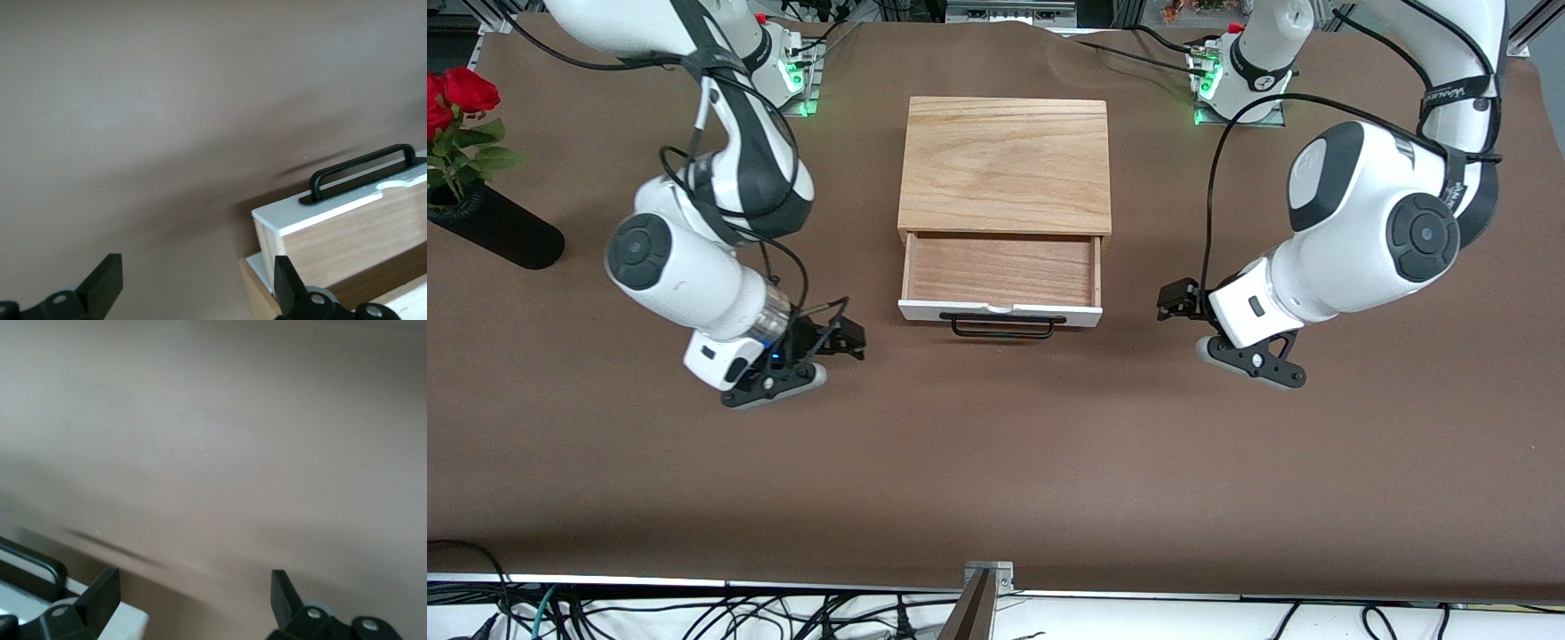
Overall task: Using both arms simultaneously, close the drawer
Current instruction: 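Move the left gripper and the right gripper toward the drawer front, then push the white drawer front into the box with both grippers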
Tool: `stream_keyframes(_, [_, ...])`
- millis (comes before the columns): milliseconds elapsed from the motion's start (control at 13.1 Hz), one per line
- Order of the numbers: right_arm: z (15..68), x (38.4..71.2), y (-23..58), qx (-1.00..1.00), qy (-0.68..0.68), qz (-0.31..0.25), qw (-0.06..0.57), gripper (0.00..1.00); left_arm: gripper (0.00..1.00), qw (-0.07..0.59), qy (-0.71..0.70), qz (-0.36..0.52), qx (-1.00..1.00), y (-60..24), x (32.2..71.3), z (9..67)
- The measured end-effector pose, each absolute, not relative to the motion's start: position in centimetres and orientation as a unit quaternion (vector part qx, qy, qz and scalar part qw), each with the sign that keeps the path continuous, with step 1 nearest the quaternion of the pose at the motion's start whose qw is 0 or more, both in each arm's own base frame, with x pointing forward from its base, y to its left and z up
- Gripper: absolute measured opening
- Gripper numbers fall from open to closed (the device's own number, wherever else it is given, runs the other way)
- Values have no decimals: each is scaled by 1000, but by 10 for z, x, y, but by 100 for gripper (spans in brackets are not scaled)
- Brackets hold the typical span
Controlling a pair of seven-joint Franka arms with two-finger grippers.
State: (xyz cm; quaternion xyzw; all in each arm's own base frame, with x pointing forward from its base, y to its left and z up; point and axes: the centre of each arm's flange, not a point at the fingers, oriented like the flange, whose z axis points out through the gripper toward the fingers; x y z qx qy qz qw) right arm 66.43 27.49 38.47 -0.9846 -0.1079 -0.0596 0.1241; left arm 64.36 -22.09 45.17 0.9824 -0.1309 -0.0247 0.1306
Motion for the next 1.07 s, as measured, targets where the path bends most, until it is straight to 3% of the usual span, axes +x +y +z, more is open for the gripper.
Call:
stream_keyframes(536, [330,644,353,-985,-80,-68,137,100,100,151,-67,-27,986,-278,643,411])
stream_keyframes(1071, [321,633,370,-984,-51,-43,166,100,100,165,-60,-46,983,-317,640,343])
